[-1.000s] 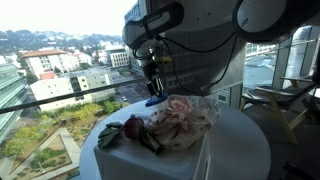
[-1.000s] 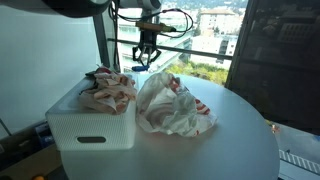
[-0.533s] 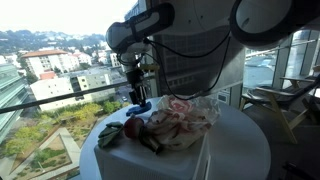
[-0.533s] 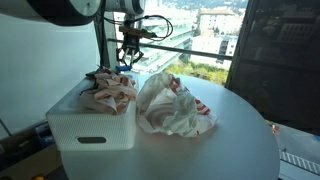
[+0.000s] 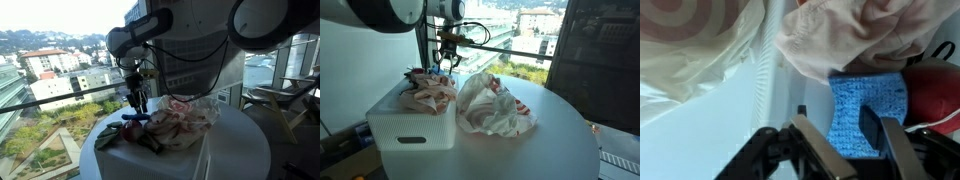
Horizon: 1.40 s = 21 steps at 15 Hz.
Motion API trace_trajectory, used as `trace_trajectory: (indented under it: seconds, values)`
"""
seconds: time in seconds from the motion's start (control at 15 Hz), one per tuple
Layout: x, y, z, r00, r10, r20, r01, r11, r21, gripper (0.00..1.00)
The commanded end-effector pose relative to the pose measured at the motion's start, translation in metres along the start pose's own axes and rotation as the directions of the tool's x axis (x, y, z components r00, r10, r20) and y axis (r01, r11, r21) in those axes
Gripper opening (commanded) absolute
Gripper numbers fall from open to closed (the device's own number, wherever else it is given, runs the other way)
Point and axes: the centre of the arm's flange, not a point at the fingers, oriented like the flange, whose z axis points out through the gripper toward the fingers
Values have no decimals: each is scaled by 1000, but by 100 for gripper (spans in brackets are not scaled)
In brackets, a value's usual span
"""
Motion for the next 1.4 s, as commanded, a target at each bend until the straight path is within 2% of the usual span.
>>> trace_trajectory:
  seconds: [0.0,0.13,0.33,0.47,0.67,0.93,1.13,1.2,1.27,1.33]
  values:
    - [-8,-1,-23,997,69,-32,-68,997,48,88]
    - [-14,6,-32,987,154,-49,-153,988,28,100]
    - [-25,14,-51,951,299,-82,-301,954,-13,100]
    - [-34,14,-59,908,409,-88,-412,911,-28,100]
    - [-45,13,-58,826,554,-105,-559,828,-30,100]
    - [-53,-7,-62,685,711,-160,-722,691,-22,100]
    - [-63,-25,-76,579,787,-212,-810,586,-37,100]
    - [-67,-29,-80,552,803,-227,-829,557,-47,100]
    - [-70,-31,-79,535,812,-235,-841,539,-52,100]
    - [-36,-10,-85,586,785,-200,-805,592,-33,100]
